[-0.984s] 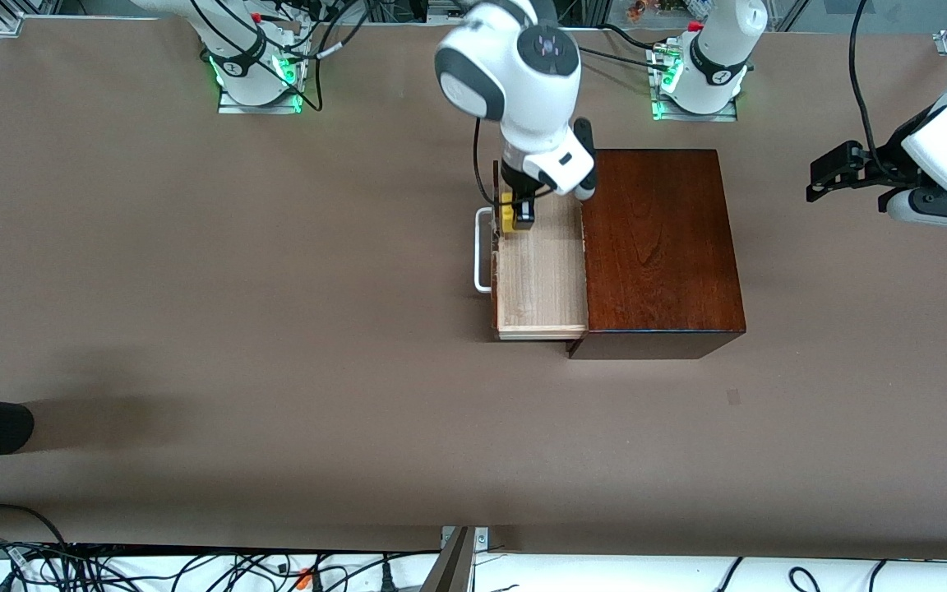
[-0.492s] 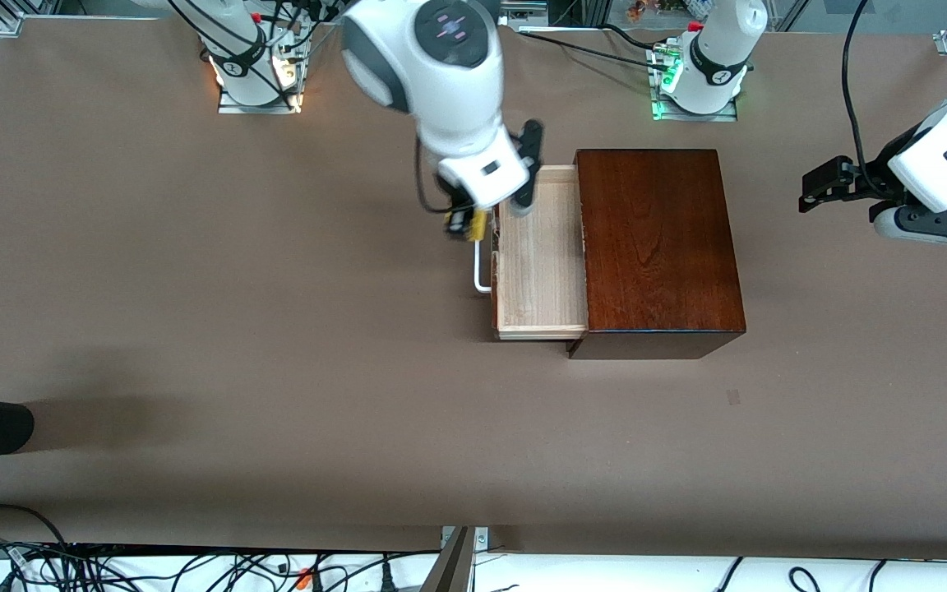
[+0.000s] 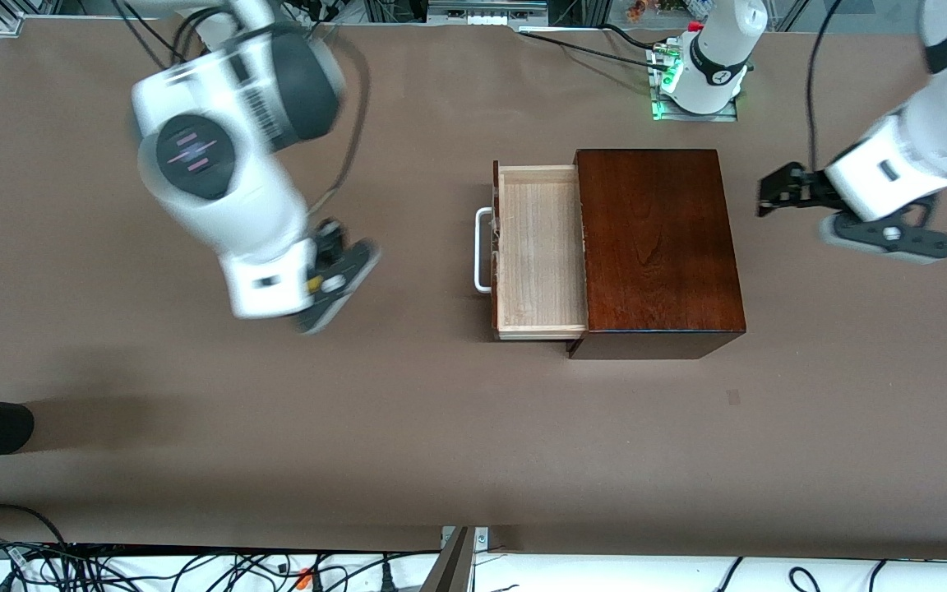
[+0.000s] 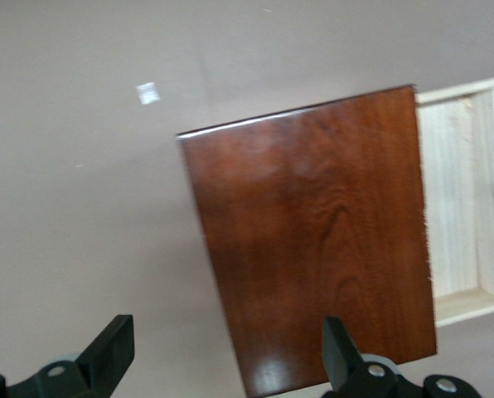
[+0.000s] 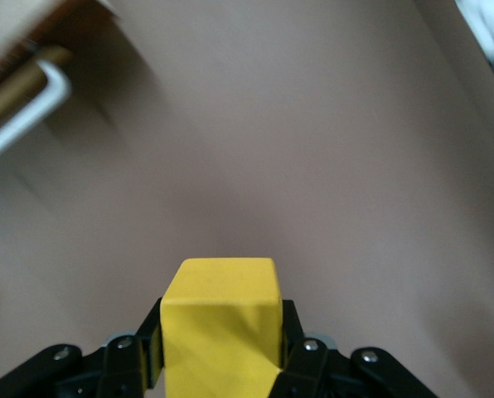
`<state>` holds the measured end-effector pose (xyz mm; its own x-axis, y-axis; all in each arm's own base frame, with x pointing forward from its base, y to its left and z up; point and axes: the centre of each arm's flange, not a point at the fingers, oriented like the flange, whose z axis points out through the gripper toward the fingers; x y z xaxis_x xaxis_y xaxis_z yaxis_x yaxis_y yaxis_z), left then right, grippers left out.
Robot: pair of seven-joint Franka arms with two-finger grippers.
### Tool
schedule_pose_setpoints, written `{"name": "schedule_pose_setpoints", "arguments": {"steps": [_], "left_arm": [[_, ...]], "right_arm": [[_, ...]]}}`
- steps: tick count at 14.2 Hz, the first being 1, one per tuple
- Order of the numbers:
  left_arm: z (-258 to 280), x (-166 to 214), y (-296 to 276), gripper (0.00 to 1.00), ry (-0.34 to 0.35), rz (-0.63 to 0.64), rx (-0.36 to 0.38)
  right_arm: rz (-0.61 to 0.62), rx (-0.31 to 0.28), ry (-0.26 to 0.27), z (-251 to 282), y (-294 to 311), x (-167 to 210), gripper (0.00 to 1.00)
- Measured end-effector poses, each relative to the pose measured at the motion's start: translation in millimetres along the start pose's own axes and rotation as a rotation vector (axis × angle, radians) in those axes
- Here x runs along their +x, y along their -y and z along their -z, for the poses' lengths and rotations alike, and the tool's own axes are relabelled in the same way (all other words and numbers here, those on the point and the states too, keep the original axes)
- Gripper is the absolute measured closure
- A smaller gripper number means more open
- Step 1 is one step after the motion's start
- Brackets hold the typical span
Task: Open drawer, take yellow block, close drawer
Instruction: 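Lift the cube out with the right gripper while the left gripper approaches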
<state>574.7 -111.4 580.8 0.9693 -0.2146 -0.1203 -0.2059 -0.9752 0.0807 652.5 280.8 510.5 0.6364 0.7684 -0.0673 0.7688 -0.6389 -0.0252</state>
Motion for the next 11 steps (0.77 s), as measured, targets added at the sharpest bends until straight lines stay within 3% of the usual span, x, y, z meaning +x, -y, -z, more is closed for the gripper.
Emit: {"name": "schedule_pose_setpoints", "arguments": {"steps": [3, 8, 11], "left_arm": [[8.4, 8.5, -50.8, 0.00, -0.046, -0.084, -0.003], [11.6, 0.5, -143.1, 0.00, -0.078, -0.239, -0.045], [-4.2, -10.7, -221.4, 0.00, -0.085, -0.369, -0.043]], "right_arm": [[-0.128, 0.026, 0.034, -2.8, -69.9, -52.1, 0.45], [-0.310, 0.057, 0.065, 7.1, -118.1, -134.4, 0.45], [-0.379, 0.075, 0.097, -16.4, -135.8, -160.4, 0.45]]}}
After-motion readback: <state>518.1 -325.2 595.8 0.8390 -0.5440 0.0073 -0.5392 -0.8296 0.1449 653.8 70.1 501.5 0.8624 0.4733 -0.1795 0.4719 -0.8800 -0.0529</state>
